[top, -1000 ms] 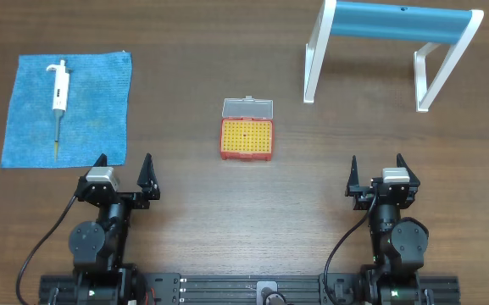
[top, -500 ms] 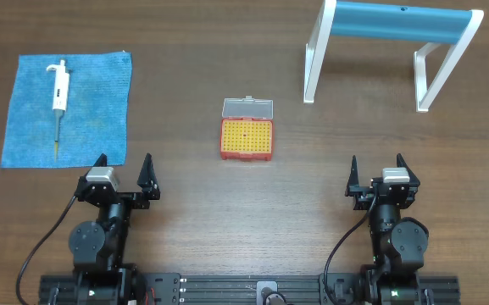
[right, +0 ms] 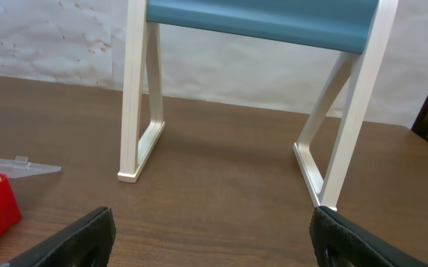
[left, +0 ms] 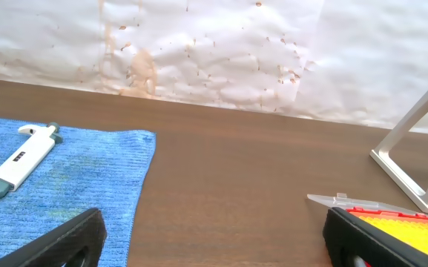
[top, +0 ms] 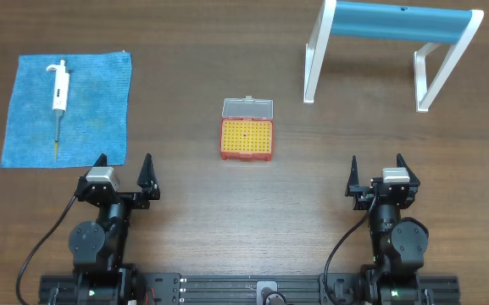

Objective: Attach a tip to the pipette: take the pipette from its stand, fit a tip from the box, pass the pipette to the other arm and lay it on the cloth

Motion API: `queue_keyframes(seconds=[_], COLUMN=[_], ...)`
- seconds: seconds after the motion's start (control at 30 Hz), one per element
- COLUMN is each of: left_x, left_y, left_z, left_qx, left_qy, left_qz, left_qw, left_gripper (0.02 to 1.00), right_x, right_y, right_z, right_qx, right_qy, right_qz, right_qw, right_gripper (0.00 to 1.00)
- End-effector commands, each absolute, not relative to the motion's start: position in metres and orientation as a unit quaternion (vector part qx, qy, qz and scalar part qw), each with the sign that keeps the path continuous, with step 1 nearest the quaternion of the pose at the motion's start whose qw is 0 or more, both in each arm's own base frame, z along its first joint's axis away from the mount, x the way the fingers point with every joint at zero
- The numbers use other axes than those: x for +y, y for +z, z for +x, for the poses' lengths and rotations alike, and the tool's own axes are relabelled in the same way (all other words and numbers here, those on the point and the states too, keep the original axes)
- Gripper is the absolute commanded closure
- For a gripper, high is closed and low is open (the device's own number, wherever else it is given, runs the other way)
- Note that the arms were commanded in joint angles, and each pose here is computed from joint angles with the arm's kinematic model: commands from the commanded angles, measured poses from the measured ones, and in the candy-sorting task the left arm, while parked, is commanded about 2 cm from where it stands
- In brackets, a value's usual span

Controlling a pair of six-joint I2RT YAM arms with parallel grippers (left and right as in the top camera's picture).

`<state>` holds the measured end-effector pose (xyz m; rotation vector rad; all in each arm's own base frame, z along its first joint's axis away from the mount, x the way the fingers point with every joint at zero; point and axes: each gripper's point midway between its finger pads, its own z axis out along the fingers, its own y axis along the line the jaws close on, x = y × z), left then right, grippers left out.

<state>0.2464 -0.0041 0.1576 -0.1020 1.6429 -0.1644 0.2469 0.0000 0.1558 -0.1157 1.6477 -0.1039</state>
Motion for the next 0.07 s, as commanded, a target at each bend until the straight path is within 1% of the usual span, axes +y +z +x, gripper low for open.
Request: queue_keyframes(seconds=[0.03,0.07], left_x=[-0.0048,-0.0048], left_y=[0.1571,0.1571], left_z=[0.2460,0.2460], left_qx=[0.731,0.731], left_qy=[-0.078,-0.078], left_qz=[-0.047,-0.047], left_qw=[0.676,0.676], left_gripper=[0.073,0.073], right_x=[-0.0009,-0.0009], right_y=[0.1556,0.1555], right_z=[0.2464,0.2464], right_qx=[0.732,0.732], right_qy=[-0.053,-0.053], right_qz=[-0.056,-0.056], right_qw=[0.677,0.677], right_gripper=[0.150,0.152])
